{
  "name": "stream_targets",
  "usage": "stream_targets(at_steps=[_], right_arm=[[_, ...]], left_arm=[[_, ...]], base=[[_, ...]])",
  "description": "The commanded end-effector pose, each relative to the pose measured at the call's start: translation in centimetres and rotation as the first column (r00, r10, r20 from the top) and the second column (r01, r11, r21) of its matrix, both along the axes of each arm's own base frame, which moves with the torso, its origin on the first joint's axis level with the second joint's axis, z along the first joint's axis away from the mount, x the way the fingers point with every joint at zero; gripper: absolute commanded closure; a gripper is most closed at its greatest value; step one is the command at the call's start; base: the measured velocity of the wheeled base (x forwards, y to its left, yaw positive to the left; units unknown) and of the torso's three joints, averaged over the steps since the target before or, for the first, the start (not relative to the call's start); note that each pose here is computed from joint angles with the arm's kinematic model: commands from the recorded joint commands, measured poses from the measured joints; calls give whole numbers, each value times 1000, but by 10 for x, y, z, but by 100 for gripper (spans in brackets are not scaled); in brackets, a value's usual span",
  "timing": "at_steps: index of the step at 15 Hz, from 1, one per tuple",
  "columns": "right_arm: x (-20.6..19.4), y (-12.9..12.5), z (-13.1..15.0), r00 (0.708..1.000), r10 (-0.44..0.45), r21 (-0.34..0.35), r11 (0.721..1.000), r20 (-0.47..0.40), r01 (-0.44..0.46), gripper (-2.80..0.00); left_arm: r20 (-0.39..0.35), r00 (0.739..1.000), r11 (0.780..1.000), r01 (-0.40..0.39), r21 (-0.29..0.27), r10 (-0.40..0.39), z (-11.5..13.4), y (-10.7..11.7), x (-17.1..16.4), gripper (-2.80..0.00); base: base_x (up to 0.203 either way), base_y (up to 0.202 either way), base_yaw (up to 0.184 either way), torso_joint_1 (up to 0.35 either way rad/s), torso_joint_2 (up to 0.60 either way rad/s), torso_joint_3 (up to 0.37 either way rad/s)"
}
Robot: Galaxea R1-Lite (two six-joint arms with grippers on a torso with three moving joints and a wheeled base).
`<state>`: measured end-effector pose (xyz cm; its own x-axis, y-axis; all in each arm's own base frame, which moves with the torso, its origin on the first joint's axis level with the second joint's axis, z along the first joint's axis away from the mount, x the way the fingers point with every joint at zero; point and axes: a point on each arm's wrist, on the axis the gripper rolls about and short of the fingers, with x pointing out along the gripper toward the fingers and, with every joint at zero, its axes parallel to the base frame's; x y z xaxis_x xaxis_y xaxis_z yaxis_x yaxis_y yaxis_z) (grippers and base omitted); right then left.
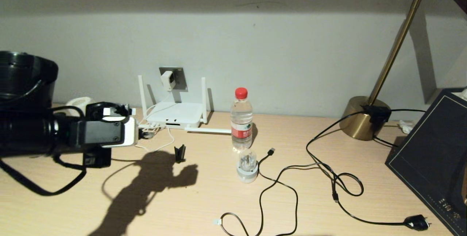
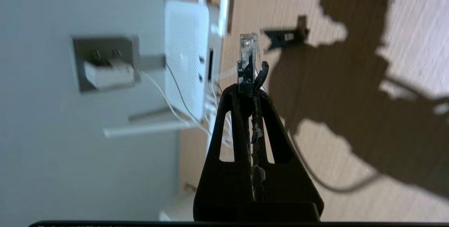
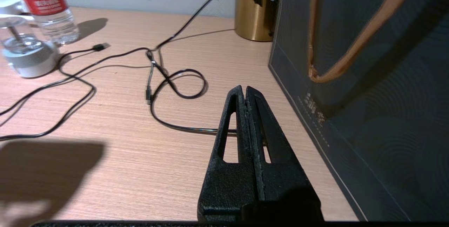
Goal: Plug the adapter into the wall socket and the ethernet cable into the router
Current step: Hand it to the other hand
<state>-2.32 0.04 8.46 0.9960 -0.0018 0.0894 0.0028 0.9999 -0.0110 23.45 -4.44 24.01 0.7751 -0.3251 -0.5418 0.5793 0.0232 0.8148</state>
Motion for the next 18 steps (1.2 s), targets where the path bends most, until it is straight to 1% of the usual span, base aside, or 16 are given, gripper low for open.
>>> stream_targets(at_steps=[1, 2, 3, 5, 6, 7, 8, 9, 10, 11, 12, 14, 15, 16, 17, 18], right_arm=[[3, 0, -10, 999, -1, 0, 1000, -36, 1, 0], [3, 0, -9, 999, -1, 5, 1000, -37, 1, 0], [3, 0, -9, 999, -1, 17, 1000, -34, 2, 0], [2, 0, -6, 1000, -4, 16, 1000, -25, 4, 0], [-2, 0, 8, 1000, 3, 42, 999, 9, -3, 0], [-4, 0, 28, 1000, 13, 87, 996, 23, -15, 0], [-3, 0, 48, 1000, 31, 125, 992, 4, -31, 0], [3, 1, 69, 997, 70, 159, 985, -41, -63, 0], [13, 2, 85, 986, 136, 188, 975, -97, -117, 0], [24, 4, 98, 966, 211, 214, 961, -146, -178, 0], [37, 6, 113, 938, 293, 243, 939, -185, -245, 0], [65, 9, 144, 865, 451, 300, 875, -221, -379, 0], [79, 11, 154, 826, 512, 331, 842, -238, -427, 0], [92, 12, 161, 792, 557, 361, 813, -250, -458, 0], [104, 14, 166, 763, 594, 382, 787, -256, -484, 0], [116, 16, 169, 741, 621, 392, 767, -254, -508, 0]], left_arm=[[1, 997, 997, 71, 16, -71, 0, -23, 4, 0], [-1, 997, 997, 72, 17, -72, 0, -29, 3, 0], [-3, 998, 998, 66, 10, -66, -2, -28, 0, 0], [78, 994, 997, 80, -16, -78, 3, -34, 1, 0], [105, 990, 995, 97, -17, -95, 4, -40, 1, 0], [94, 991, 995, 95, -13, -94, -2, -39, -1, 0], [90, 992, 995, 95, -17, -93, -5, -37, -6, 0], [113, 989, 995, 98, -26, -95, -1, -36, -12, 0], [129, 985, 993, 117, -31, -112, 2, -38, -18, 0], [132, 984, 992, 124, -30, -119, 3, -40, -19, 0], [137, 982, 990, 137, -32, -132, 4, -41, -23, 0], [165, 971, 981, 185, -55, -174, 13, -52, -28, 0], [186, 962, 974, 216, -73, -199, 21, -61, -28, 0], [193, 957, 968, 236, -83, -217, 25, -68, -27, 0], [184, 957, 967, 241, -84, -223, 23, -71, -25, 0], [170, 961, 967, 237, -93, -219, 20, -73, -22, 0]], base=[[0, 0, 0, 0, 0, 0], [0, 0, 0, 0, 0, 0], [0, 0, 0, 0, 0, 0], [0, 0, 0, 0, 0, 0], [0, 0, 0, 0, 0, 0], [0, 0, 0, 0, 0, 0], [0, 0, 0, 0, 0, 0], [0, 0, 0, 0, 0, 0], [0, 0, 0, 0, 0, 0], [0, 0, 0, 0, 0, 0], [0, 0, 0, 0, 0, 0], [0, 0, 0, 0, 0, 0], [0, 0, 0, 0, 0, 0], [0, 0, 0, 0, 0, 0], [0, 0, 0, 0, 0, 0], [0, 0, 0, 0, 0, 0]])
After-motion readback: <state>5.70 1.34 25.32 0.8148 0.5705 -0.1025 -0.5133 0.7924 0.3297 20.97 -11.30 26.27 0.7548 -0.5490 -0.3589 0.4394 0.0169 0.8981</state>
